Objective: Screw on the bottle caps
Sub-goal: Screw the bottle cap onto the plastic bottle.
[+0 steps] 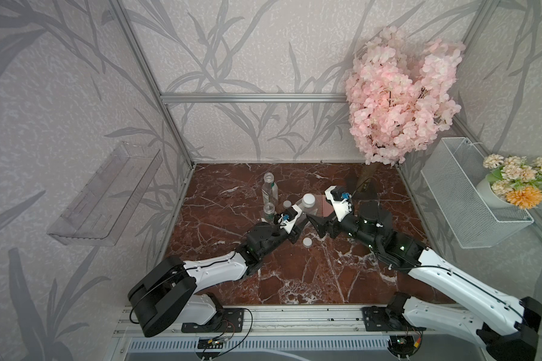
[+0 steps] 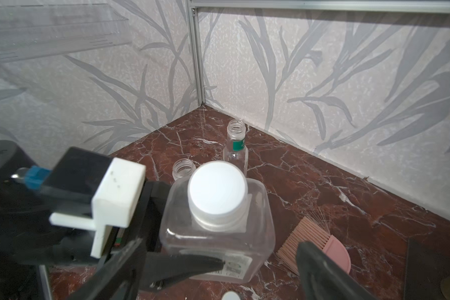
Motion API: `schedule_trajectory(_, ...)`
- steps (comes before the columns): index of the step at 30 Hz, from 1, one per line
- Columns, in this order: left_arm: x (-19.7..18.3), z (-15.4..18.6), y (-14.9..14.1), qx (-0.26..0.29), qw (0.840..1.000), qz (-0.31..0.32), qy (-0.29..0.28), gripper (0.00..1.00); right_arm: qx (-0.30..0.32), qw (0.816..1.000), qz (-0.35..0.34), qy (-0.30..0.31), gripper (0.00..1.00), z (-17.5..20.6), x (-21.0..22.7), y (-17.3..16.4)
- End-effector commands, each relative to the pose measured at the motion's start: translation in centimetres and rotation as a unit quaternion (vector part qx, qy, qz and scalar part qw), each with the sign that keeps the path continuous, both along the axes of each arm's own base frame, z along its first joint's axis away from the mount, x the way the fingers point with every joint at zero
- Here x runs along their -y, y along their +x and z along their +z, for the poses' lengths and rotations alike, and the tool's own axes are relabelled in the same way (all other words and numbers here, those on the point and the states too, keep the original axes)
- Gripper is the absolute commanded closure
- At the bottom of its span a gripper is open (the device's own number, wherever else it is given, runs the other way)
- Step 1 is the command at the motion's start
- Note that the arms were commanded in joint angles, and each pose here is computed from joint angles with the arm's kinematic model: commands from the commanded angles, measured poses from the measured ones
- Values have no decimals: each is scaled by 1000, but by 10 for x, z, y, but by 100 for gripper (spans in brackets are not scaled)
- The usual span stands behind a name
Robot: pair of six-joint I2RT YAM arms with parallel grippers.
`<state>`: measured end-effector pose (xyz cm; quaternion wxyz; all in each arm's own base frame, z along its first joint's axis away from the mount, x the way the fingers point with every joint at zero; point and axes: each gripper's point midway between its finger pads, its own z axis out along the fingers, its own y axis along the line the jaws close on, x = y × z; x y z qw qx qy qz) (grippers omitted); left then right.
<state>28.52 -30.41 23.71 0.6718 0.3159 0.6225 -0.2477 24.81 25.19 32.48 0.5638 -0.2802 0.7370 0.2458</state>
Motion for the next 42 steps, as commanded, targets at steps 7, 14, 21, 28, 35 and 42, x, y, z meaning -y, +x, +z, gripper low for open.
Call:
schedule_trajectory(7,16,27,-23,21,996,-84,-21,80,18,989,144,-13,1,30,40,-46)
schedule_trajectory(14,32,23,-63,16,979,-203,-13,80,91,948,305,-16,1,41,23,-66)
schedule_trajectory(21,37,19,-73,12,972,-234,-2,80,71,929,363,-10,7,35,2,-58)
schedule_trajectory(28,38,19,-74,13,971,-240,-1,80,57,929,365,-20,19,23,-4,-48)
schedule_trajectory(35,38,21,-74,16,970,-241,-4,80,44,929,367,-29,26,12,-7,-46)
schedule_trajectory(42,38,23,-74,19,970,-240,-6,80,39,929,367,-38,33,2,-8,-44)
